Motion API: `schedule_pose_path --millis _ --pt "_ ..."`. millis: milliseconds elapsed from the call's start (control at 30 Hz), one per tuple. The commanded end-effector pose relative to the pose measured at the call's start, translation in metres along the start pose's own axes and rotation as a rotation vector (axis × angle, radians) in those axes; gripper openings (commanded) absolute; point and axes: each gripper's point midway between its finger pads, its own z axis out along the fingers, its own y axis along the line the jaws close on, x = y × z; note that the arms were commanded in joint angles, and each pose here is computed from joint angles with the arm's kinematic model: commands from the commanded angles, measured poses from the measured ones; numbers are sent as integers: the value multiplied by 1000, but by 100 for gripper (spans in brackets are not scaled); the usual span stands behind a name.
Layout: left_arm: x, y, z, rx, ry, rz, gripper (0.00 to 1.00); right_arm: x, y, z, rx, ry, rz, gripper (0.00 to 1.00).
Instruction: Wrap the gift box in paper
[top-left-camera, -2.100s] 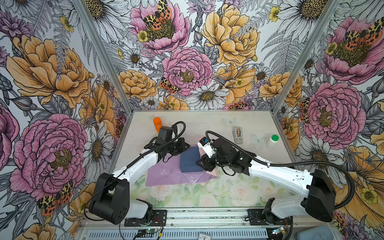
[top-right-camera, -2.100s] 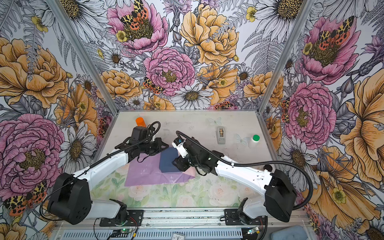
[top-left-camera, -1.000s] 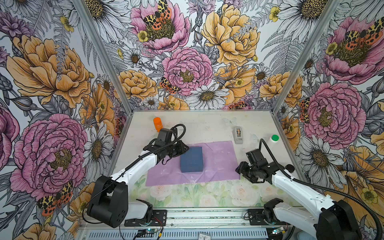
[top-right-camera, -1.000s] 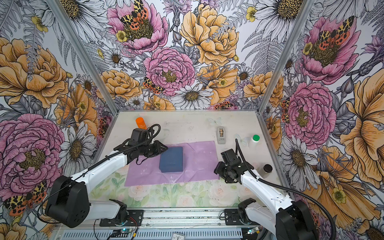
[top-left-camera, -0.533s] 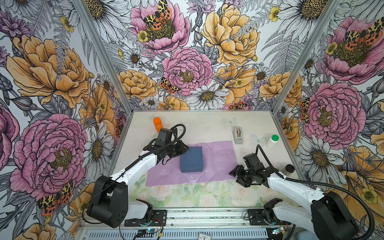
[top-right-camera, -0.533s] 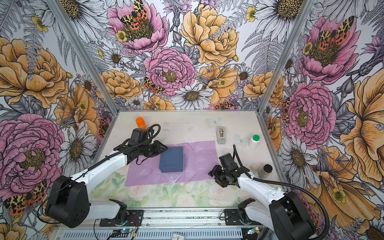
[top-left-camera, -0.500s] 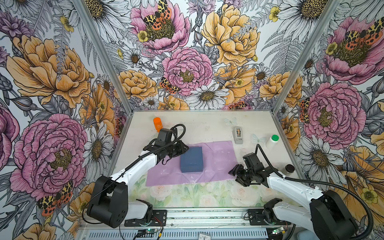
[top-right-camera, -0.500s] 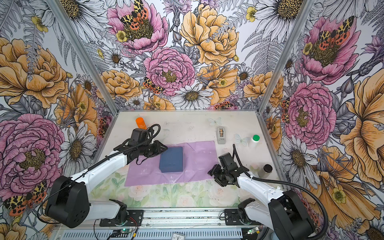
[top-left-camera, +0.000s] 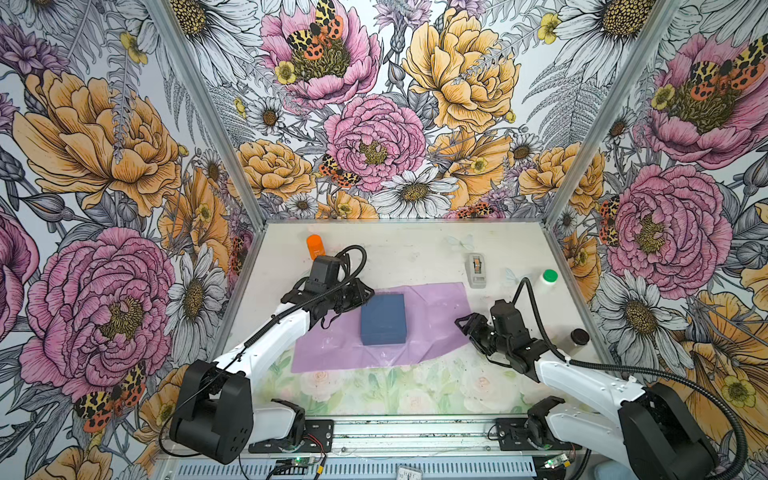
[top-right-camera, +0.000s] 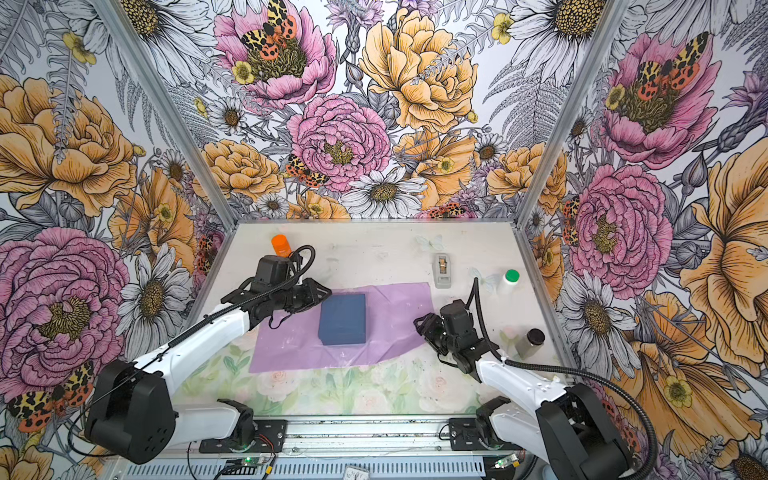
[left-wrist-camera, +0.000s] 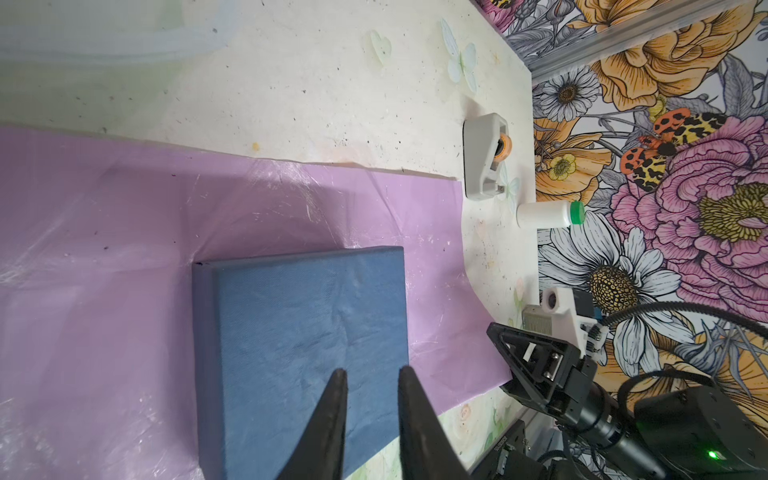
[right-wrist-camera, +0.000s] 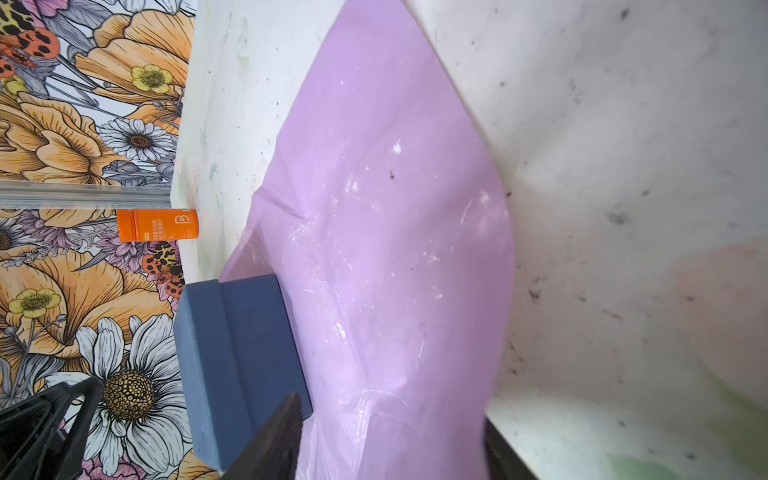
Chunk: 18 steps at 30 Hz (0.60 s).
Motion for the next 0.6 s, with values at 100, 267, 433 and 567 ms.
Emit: schedule_pose_path --millis 100,267,433,567 --pt "-10 -8 -7 13 -33 8 25 -10 3 -14 38 -48 -62 45" --pt "-10 -10 -8 18 -36 9 27 -10 2 -14 46 -47 -66 35" --pt "-11 -10 -10 19 -41 10 27 -21 8 -18 34 -76 -65 36" --pt "-11 -9 -10 18 -44 10 27 -24 19 -21 -5 -60 -58 32"
